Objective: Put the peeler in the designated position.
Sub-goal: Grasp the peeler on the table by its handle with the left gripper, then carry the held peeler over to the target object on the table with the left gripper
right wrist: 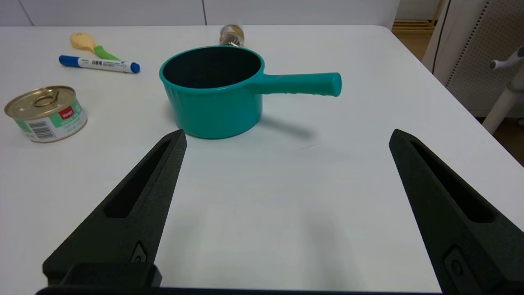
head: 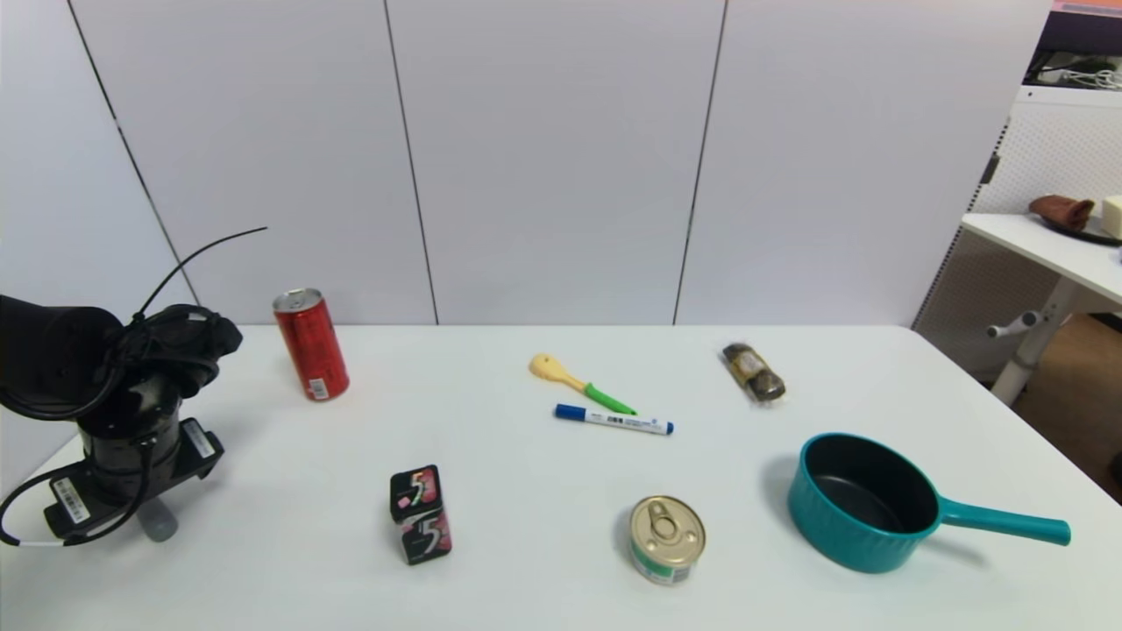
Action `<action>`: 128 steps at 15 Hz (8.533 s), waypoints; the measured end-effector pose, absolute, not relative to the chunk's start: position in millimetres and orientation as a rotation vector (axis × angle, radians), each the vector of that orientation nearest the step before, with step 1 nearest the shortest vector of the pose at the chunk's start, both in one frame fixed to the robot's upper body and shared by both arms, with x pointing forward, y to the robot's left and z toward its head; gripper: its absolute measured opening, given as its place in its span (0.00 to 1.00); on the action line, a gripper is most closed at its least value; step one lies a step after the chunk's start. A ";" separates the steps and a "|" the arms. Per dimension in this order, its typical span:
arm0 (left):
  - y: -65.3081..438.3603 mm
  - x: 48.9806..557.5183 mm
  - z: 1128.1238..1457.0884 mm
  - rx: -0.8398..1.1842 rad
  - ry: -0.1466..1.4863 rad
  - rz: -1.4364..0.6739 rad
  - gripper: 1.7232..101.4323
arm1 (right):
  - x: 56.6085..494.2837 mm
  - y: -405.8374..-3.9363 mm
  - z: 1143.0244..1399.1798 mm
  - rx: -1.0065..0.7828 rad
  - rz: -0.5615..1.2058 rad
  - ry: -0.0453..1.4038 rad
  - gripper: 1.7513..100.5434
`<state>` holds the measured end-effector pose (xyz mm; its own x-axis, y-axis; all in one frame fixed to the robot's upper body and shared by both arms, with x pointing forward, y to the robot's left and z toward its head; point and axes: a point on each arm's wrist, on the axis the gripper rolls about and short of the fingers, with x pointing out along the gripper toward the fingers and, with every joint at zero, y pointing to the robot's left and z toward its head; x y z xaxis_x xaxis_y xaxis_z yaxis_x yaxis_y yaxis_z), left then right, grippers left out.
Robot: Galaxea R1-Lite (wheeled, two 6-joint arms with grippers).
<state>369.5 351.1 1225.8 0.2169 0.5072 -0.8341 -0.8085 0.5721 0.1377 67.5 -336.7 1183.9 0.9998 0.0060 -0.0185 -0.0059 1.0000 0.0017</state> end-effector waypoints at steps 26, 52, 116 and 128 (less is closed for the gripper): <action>355.2 361.4 1209.7 -0.434 0.925 0.956 0.96 | 67.5 -336.7 1183.9 0.002 0.006 0.019 0.97; 385.0 398.6 1348.2 -0.085 0.587 0.649 0.17 | 67.5 -336.7 1183.9 0.002 0.006 0.019 0.97; 437.0 560.4 1241.7 1.273 0.336 -0.752 0.17 | 67.5 -336.7 1183.9 0.002 0.006 0.019 0.97; 436.1 552.7 1271.3 1.260 0.307 -0.691 0.17 | 67.5 -336.7 1184.0 0.002 0.006 0.018 0.97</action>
